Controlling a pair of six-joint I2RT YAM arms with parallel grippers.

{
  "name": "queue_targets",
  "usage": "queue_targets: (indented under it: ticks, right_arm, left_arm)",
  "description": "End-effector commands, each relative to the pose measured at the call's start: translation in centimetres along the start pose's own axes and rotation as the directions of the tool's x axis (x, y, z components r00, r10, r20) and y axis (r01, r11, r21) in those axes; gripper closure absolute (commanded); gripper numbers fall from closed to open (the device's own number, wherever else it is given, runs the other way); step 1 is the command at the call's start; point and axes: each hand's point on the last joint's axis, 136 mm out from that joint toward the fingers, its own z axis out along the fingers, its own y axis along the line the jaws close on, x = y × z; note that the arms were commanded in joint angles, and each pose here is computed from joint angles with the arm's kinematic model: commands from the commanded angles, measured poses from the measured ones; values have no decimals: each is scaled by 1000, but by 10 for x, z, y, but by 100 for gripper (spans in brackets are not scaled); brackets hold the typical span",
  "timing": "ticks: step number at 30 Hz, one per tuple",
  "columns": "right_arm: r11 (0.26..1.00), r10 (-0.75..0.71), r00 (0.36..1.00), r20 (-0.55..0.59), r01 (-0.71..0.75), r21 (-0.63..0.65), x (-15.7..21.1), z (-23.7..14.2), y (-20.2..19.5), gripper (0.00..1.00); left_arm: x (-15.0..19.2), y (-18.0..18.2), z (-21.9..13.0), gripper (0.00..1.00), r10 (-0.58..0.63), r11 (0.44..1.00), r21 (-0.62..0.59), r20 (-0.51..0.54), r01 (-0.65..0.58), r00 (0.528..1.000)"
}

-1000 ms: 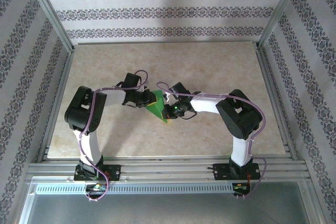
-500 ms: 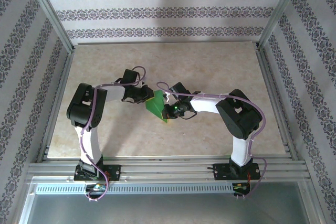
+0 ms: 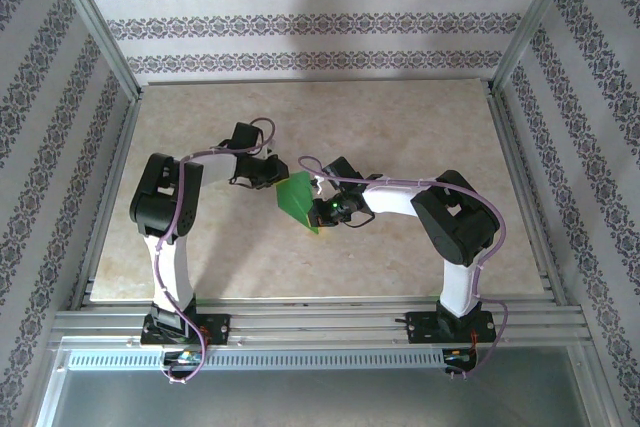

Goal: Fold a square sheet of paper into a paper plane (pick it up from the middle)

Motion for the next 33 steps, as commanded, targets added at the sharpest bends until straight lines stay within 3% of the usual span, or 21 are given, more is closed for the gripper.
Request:
queue_targets:
  ticks: [1,11,18,23,28,33]
  right_arm:
    - [977,135,972,-192,-99,189,66,13,-57,96]
    - [980,128,974,-189,-94,178,63,14,-54,96]
    - [987,102,981,-166,-79,136,51,11,-41,95]
    - [1000,8,1000,-21,-9,-17,-2,-16,12,88]
    - [971,-62,978,201,106,-214,-61,-69,77,78]
    - [964,-37,950,310,115,-238,-82,-93,75,70]
  left_arm:
    - [-23,57,-3,81,-22,986,-166,72,34,997]
    - [-57,60,-23,81,-1,981,-192,124,25,992]
    - [-74,31,-52,81,41,987,-162,166,-14,985]
    - [-63,-1,-89,73,20,997,-78,236,-1,971]
    - [-33,-12,-116,62,-62,998,-4,295,66,954]
    - [-4,-10,-124,50,-158,987,74,309,142,938]
